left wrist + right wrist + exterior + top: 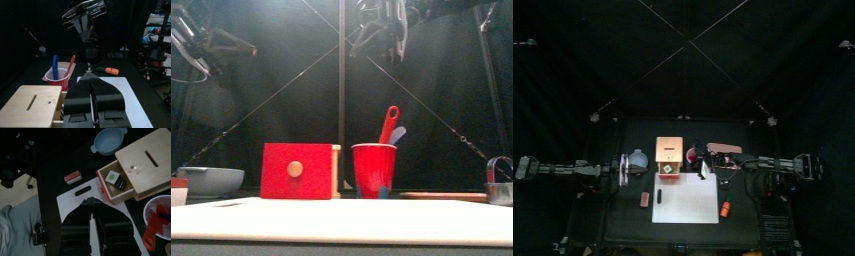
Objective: Place sushi on board then cut the sushi with the knife then place the pieces on the plate
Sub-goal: Place the sushi on the board
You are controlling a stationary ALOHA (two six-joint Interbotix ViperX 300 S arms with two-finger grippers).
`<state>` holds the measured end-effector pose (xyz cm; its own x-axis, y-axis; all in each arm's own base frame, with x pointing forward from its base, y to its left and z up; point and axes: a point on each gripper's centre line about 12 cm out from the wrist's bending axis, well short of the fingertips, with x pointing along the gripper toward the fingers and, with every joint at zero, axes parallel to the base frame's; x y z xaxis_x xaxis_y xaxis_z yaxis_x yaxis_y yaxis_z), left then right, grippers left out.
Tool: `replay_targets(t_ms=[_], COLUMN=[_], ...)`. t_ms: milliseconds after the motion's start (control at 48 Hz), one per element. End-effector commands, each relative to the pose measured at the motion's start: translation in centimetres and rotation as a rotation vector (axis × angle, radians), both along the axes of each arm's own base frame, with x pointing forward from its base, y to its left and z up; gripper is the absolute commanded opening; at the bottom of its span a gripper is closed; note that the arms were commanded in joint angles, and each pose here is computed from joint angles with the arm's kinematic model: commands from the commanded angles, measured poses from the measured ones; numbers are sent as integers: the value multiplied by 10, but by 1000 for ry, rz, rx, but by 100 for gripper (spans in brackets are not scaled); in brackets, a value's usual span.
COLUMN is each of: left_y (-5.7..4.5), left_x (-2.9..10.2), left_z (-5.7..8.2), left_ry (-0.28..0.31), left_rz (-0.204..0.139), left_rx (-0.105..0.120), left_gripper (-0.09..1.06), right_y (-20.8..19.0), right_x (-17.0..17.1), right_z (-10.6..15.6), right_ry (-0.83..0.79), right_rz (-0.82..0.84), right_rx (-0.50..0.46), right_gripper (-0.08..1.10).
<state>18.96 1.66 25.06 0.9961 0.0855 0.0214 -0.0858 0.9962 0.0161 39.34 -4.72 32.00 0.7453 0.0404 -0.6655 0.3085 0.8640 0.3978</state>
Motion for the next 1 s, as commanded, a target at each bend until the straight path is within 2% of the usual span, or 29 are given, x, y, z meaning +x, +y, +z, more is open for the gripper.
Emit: replay_targets(t_ms=[21,208,375,562,708,812,1000], left_y=[7,19,28,37,44,48,49], left_x=[1,-2,-6,-11,-15,-17,-19], left_z=[3,-4,-12,-21,-28,-31,-34], left_ry=[-7,23,61,86,98,102,109], left_rz=[39,104,155,211,254,279,290], left_rx=[-4,-12,-29,-56,-78,-86,-88], left_gripper=[15,16,16,16,16,16,16], right_y=[-4,-9,-3,-7,-7,-5,-5], right_x=[17,43,64,85,107,122,146], right_z=[9,0,-12,-32,-36,-37,-45], right_ry=[37,89,138,289,393,433,521], right_rz=[-19,-114,-195,-301,-340,-338,-314], right_rx=[-5,-19,-8,-23,-81,-95,-98], right_gripper=[5,5,7,14,22,34,73])
